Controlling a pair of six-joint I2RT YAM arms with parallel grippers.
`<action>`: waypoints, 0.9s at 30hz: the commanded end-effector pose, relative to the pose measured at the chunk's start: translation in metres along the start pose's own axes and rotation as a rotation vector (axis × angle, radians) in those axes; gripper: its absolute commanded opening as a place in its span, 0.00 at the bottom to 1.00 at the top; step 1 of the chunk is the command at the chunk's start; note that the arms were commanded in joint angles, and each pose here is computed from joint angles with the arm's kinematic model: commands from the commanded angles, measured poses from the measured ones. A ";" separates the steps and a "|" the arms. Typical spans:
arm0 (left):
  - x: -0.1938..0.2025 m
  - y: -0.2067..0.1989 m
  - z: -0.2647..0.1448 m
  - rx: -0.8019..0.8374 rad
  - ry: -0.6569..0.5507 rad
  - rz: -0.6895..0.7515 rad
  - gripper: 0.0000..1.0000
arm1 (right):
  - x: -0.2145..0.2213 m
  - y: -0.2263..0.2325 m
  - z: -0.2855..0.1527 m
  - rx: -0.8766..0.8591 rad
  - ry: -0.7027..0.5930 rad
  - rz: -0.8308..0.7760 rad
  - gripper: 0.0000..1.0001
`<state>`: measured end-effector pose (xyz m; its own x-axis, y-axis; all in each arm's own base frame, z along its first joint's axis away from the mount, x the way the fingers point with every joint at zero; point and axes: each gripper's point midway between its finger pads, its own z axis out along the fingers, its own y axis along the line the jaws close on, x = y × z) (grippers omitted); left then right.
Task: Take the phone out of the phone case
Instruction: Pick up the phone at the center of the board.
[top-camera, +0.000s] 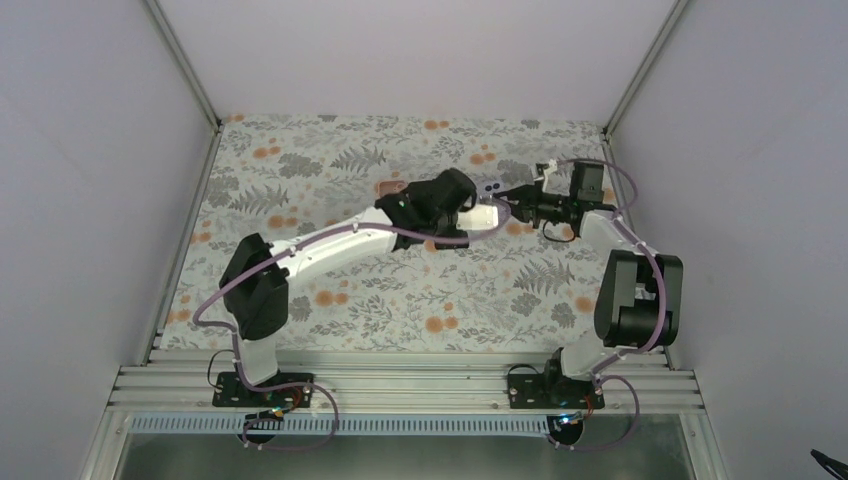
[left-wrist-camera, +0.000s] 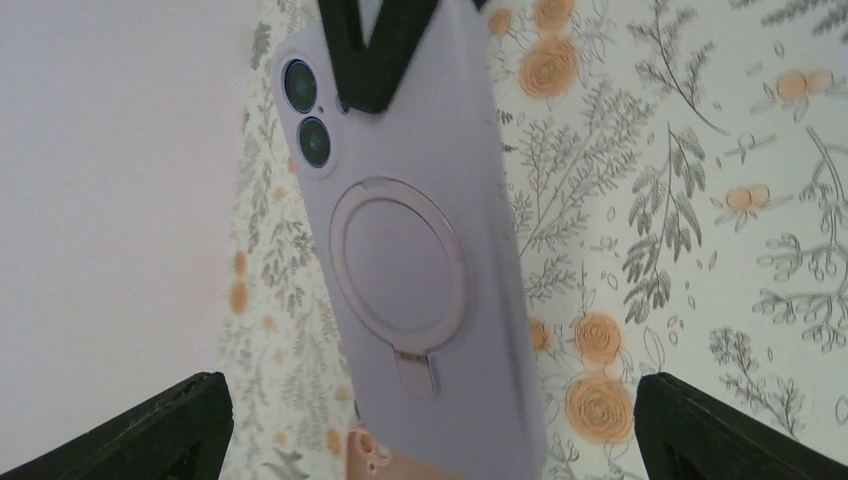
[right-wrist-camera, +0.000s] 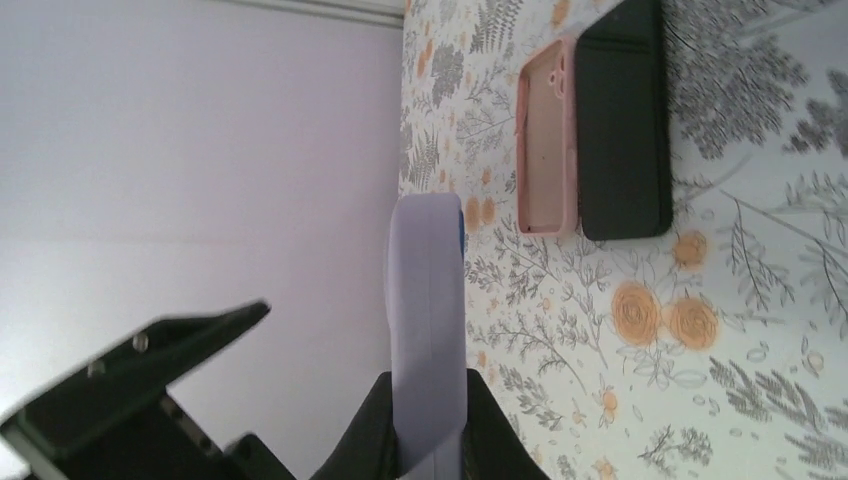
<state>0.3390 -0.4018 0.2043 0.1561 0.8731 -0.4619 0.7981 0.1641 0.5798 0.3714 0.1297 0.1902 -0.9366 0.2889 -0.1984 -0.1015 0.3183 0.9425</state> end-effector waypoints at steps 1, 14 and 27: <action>-0.001 0.008 -0.012 -0.181 0.058 0.162 1.00 | 0.009 0.021 -0.012 -0.111 0.015 0.039 0.04; -0.004 -0.020 0.003 -0.361 0.104 0.388 0.94 | 0.025 0.019 -0.016 -0.158 0.031 0.149 0.04; -0.006 -0.005 0.019 -0.541 0.129 0.428 0.46 | 0.029 0.017 -0.016 -0.162 0.038 0.154 0.04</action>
<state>0.3341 -0.4124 0.1829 0.3164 0.9470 -0.0564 0.3596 -0.0647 0.9308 0.3499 0.1257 0.1886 -0.9406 0.3390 -0.0166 0.0418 0.1643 0.9855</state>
